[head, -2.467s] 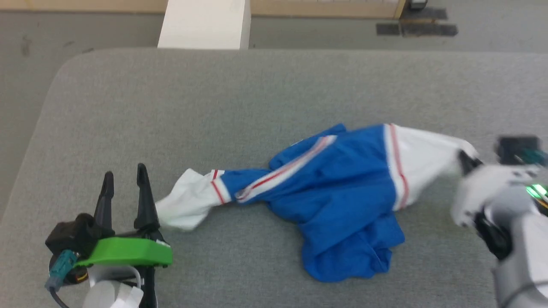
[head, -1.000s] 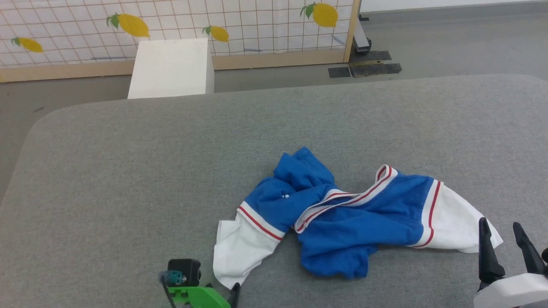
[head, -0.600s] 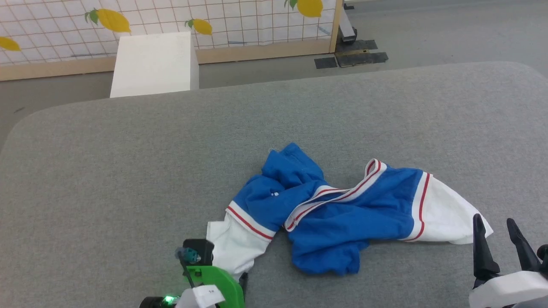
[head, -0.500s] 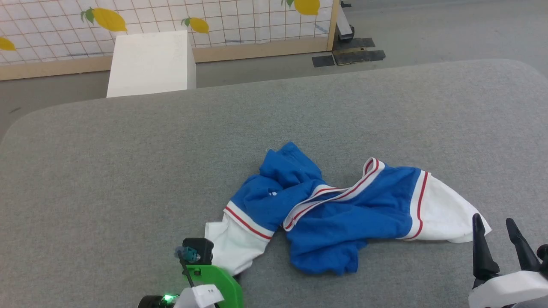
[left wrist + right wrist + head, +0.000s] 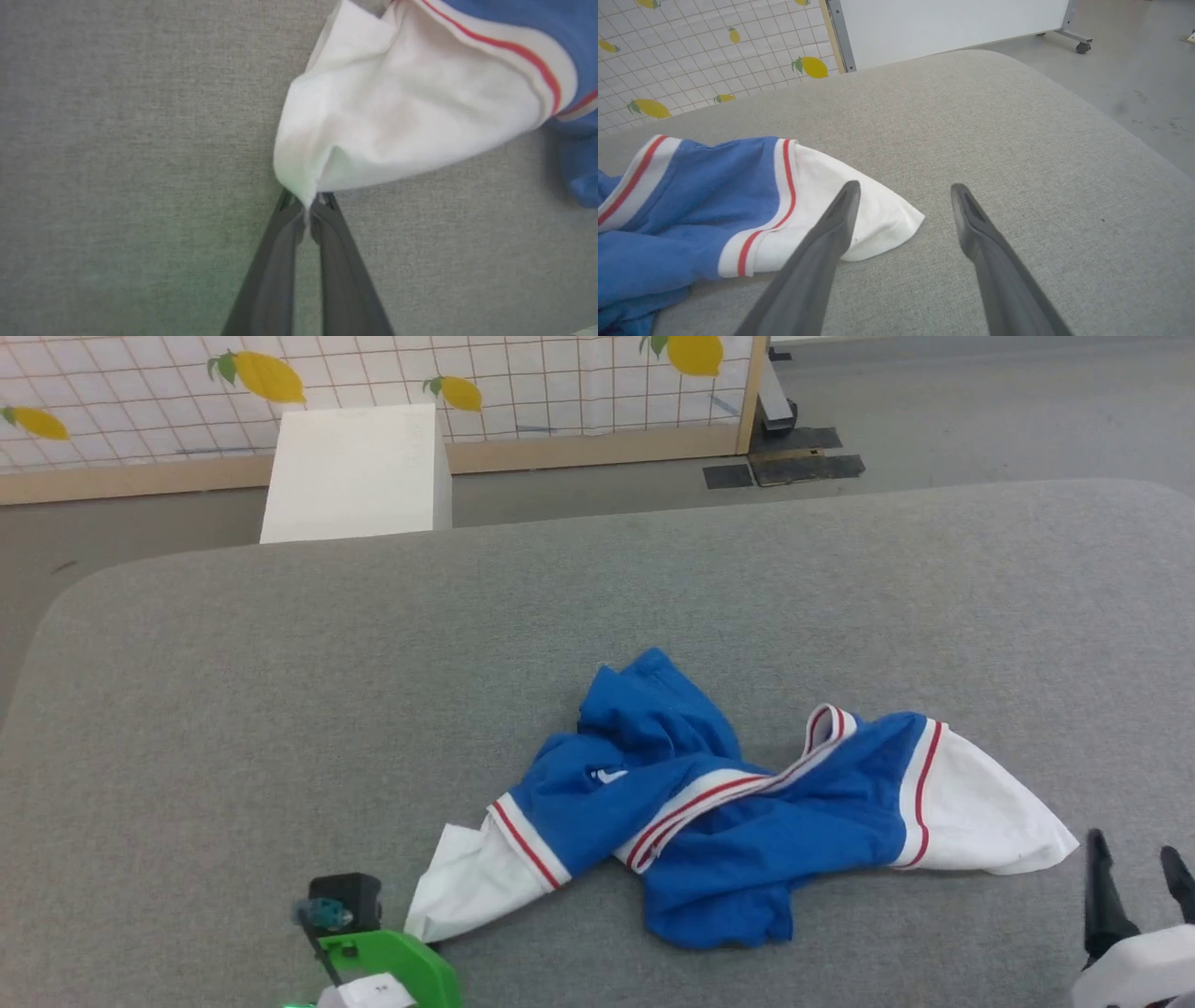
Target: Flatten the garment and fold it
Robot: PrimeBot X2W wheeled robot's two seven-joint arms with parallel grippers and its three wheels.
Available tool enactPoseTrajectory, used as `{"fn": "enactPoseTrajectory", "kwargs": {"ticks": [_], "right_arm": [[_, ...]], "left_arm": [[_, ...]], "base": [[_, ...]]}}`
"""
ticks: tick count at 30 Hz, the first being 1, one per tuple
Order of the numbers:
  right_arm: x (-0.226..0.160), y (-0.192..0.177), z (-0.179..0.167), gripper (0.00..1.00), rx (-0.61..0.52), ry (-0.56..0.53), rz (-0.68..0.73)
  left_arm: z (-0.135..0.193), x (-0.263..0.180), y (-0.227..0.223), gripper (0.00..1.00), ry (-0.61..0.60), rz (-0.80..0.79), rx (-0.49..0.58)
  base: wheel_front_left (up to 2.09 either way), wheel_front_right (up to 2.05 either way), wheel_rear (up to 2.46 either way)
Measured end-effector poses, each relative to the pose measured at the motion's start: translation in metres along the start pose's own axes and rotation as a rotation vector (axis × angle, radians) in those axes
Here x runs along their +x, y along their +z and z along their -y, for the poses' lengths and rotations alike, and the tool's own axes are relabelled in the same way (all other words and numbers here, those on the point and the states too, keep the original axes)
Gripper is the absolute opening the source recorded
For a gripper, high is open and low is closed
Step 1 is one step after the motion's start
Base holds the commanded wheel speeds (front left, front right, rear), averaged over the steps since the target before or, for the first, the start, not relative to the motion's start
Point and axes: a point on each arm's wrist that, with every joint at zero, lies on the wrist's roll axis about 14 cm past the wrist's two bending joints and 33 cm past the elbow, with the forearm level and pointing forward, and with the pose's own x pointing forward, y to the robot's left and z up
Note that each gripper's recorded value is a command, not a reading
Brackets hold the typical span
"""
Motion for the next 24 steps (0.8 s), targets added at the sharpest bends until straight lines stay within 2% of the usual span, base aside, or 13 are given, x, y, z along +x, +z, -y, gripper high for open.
{"fn": "enactPoseTrajectory", "kwargs": {"ticks": [6,13,19,24], "right_arm": [[0.026,-0.014,0.006,1.00,0.002,-0.042,-0.161],[0.052,-0.044,-0.001,1.00,-0.023,-0.061,-0.428],[0.054,-0.078,-0.007,1.00,-0.085,-0.071,-0.668],[0.055,-0.084,-0.013,1.00,-0.103,-0.063,-0.788]], "left_arm": [[-0.013,-0.005,0.008,0.00,0.034,0.028,-0.011],[-0.014,0.000,0.014,0.00,0.028,0.024,-0.002],[-0.011,0.008,0.020,0.00,0.013,0.026,0.003],[-0.016,0.010,0.016,0.00,0.023,0.007,0.003]], "base": [[0.00,0.00,0.00],[0.00,0.00,0.00],[0.00,0.00,0.00],[0.00,0.00,0.00]]}}
